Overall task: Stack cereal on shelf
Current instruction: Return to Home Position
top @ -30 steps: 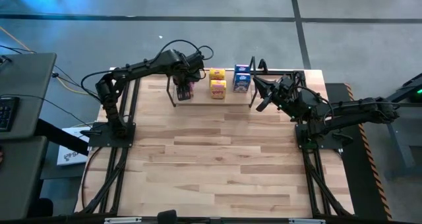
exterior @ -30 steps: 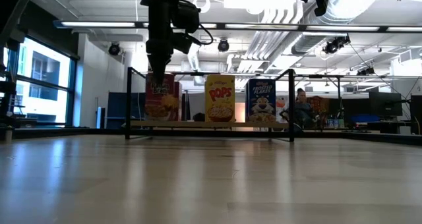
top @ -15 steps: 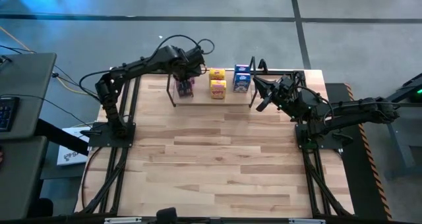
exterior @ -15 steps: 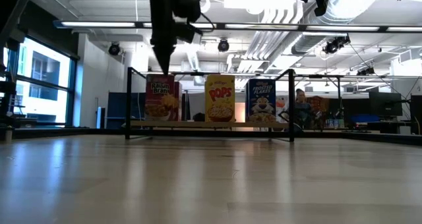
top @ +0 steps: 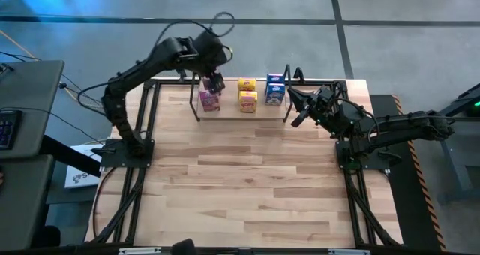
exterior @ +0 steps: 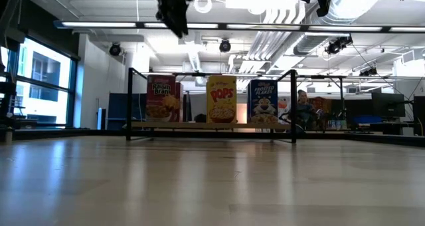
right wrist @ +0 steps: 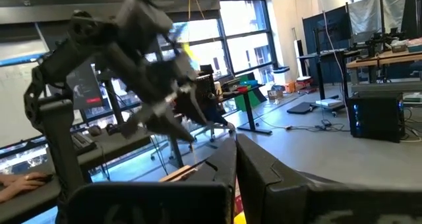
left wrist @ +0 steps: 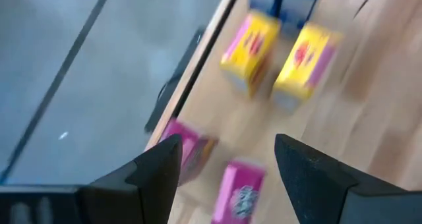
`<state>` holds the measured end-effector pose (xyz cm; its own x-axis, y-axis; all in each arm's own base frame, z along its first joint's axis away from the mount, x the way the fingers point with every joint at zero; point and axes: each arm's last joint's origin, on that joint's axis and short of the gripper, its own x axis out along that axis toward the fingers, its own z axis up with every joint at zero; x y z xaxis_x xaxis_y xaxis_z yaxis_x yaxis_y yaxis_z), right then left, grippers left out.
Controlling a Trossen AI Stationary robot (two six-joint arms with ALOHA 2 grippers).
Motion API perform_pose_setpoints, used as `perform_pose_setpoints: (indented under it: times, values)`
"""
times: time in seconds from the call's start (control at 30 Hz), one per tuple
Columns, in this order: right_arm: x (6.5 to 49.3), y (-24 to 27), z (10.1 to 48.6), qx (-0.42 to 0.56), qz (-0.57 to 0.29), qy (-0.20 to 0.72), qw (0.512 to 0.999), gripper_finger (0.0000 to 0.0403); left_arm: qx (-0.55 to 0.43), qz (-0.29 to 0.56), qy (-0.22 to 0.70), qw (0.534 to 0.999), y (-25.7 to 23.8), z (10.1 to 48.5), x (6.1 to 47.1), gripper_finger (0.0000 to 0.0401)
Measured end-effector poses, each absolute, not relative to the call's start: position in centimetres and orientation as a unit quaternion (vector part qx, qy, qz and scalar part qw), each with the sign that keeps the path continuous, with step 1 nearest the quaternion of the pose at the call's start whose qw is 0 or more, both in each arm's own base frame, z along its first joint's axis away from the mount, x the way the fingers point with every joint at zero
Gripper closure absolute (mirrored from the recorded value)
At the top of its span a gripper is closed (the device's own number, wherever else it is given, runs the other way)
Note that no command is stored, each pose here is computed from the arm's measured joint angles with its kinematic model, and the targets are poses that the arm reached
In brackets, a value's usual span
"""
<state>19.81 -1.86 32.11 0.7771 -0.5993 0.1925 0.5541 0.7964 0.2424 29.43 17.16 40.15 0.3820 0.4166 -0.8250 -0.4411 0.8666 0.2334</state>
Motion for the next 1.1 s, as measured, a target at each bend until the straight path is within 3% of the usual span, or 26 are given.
perform_pose_setpoints:
  times: [0.3, 0.47, 0.77, 1.1]
  values:
    - [19.8, -1.8, 32.0, 0.084, -0.304, -0.125, 0.941, 0.0402, -0.063, 0.218, 0.308, 0.924, 14.6, 45.6, 27.6, 0.0179]
    - [19.9, -1.7, 32.0, 0.082, -0.282, -0.125, 0.948, 0.0402, -0.056, 0.197, 0.199, 0.958, 12.2, 46.3, 27.0, 0.0191]
    - [20.0, -1.7, 31.8, 0.062, -0.277, -0.108, 0.953, 0.0402, -0.094, 0.146, 0.046, 0.984, 7.5, 41.5, 24.1, 0.0203]
    - [20.1, -1.6, 31.8, 0.059, -0.255, -0.107, 0.959, 0.0402, -0.176, 0.166, -0.018, 0.970, 4.3, 34.9, 19.4, 0.0204]
